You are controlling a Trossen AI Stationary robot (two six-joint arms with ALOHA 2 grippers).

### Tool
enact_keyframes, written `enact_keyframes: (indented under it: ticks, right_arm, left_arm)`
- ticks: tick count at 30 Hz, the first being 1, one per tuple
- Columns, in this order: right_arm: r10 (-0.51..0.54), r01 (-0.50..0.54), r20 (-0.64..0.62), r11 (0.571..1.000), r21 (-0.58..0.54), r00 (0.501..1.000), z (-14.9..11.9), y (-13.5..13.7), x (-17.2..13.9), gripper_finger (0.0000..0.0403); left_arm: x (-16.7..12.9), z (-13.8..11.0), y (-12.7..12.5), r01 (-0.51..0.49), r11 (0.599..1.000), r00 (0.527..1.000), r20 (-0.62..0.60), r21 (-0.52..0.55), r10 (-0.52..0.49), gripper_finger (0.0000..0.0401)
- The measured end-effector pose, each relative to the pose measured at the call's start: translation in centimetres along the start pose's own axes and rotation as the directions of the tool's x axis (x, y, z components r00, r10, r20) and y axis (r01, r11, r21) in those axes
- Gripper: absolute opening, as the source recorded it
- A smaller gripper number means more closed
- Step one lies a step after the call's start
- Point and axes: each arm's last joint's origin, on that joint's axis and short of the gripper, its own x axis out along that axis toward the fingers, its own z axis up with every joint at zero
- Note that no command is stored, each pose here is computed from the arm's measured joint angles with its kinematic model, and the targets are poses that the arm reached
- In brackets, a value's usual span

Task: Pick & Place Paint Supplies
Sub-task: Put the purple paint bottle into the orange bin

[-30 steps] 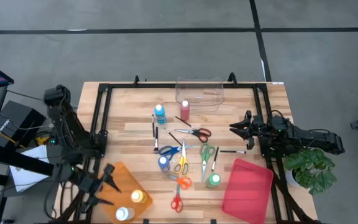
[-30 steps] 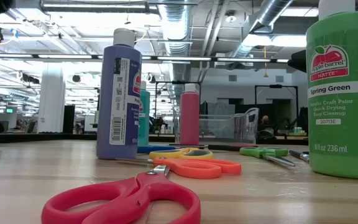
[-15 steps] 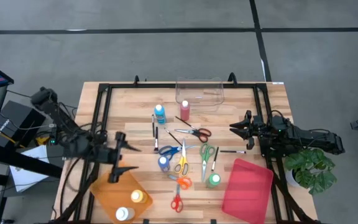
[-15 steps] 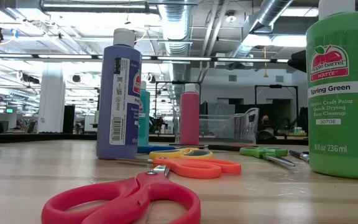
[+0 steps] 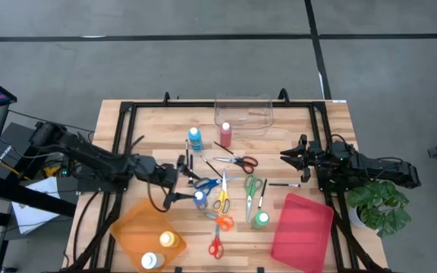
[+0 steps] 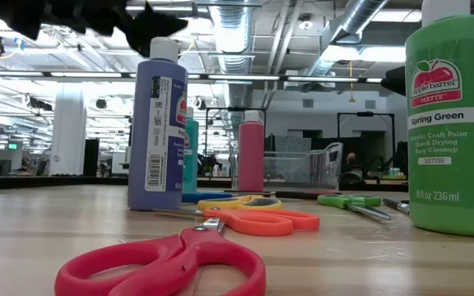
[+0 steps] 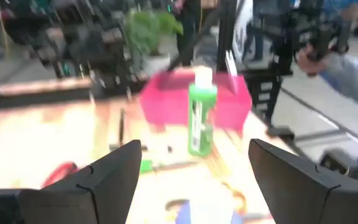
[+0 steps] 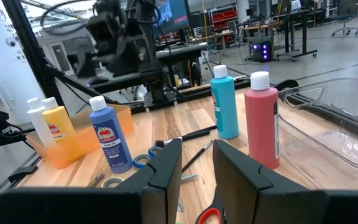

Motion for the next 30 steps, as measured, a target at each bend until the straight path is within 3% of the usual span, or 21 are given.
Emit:
enact_keyframes:
  ticks: [9,15,30]
  right_arm:
    - [0.0,0.0,0.0,1.0,0.001,1.0,0.0,0.0,0.0,0.0089]
    - [0.0,0.0,0.0,1.0,0.002,1.0,0.0,0.0,0.0,0.0089]
    - [0.0,0.0,0.0,1.0,0.002,1.0,0.0,0.0,0.0,0.0089]
  left_arm:
    - [1.7,-1.8,-0.2,0.041,0.999,0.998,-0.053,-0.029,-0.043,0.0293]
    - [1.7,-2.0,-0.4,0.083,0.995,0.994,-0.061,-0.057,-0.087,0.0293]
    - [1.7,-2.5,-0.4,0.084,0.995,0.99,-0.112,-0.056,-0.089,0.0285]
